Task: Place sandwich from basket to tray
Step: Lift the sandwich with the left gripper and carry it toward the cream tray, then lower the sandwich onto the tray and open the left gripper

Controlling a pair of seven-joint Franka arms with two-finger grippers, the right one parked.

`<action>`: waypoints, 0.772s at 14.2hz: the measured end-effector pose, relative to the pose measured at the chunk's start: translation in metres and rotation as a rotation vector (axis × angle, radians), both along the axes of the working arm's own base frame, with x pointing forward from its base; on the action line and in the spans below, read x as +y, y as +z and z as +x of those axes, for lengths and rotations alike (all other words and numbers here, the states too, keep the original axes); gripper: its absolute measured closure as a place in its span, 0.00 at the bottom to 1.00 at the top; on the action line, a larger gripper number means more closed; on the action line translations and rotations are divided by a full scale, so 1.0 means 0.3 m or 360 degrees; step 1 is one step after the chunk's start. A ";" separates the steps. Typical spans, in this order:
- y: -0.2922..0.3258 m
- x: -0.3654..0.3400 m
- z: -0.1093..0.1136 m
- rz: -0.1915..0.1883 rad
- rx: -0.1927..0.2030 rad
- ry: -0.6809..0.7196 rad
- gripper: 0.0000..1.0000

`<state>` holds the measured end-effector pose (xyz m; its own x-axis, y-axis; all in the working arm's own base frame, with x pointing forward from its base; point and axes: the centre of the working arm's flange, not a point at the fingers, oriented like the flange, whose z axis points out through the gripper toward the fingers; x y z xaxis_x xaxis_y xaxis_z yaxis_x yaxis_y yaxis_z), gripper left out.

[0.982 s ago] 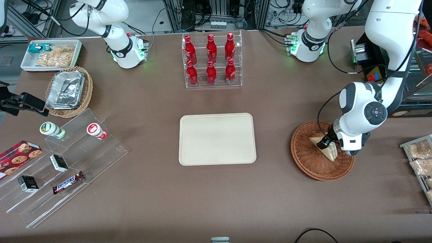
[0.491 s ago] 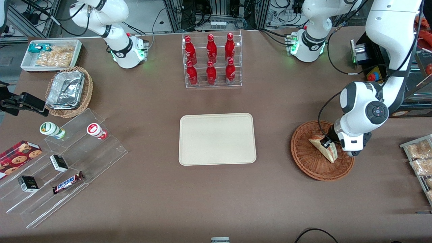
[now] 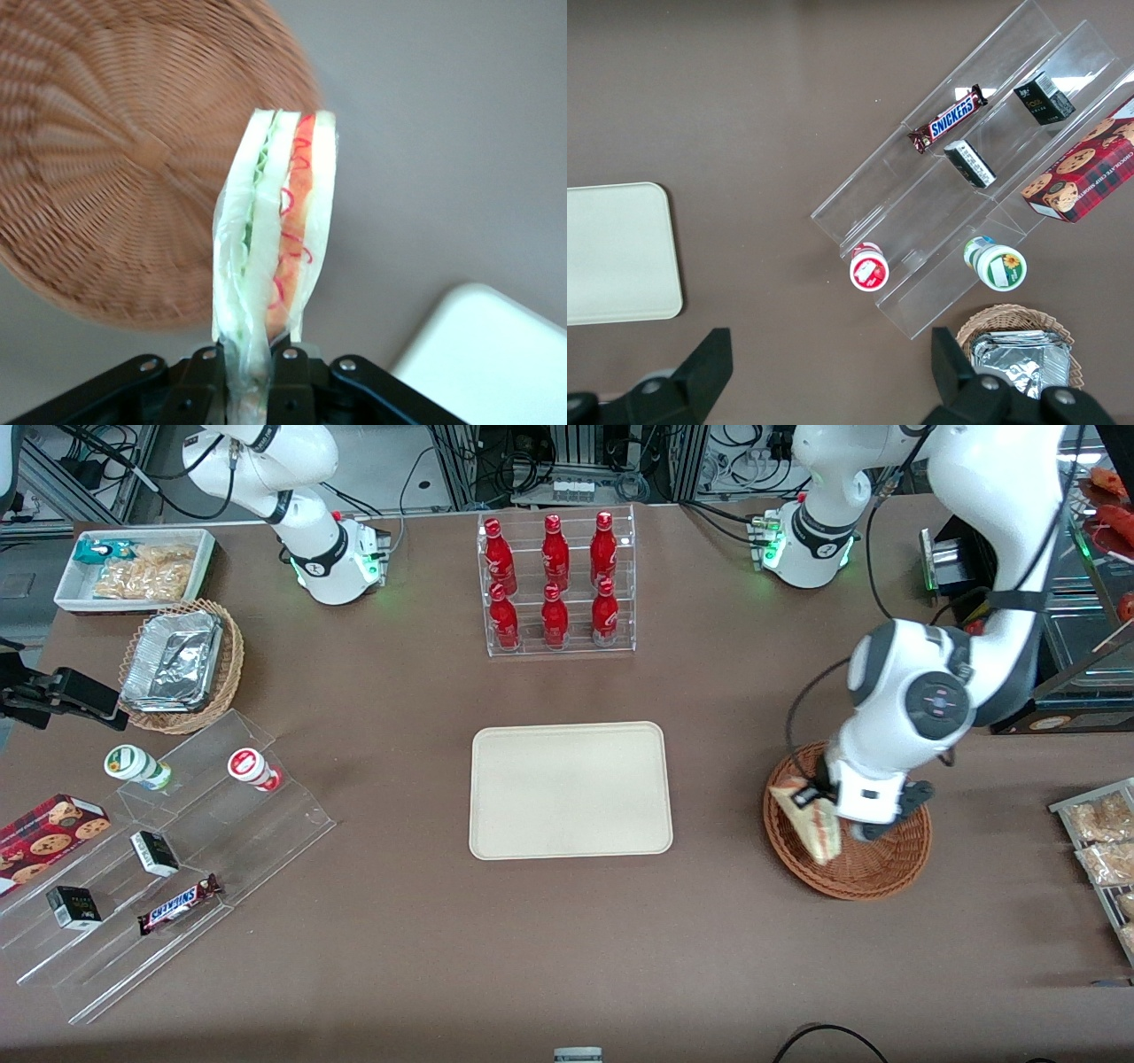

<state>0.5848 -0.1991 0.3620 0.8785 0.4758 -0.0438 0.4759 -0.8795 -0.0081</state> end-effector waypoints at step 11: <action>-0.157 -0.844 -0.247 -0.0069 0.0120 -0.0530 0.86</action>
<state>0.5106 -0.4523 0.3149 0.9788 0.1596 -0.1284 0.1620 -0.9868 0.0084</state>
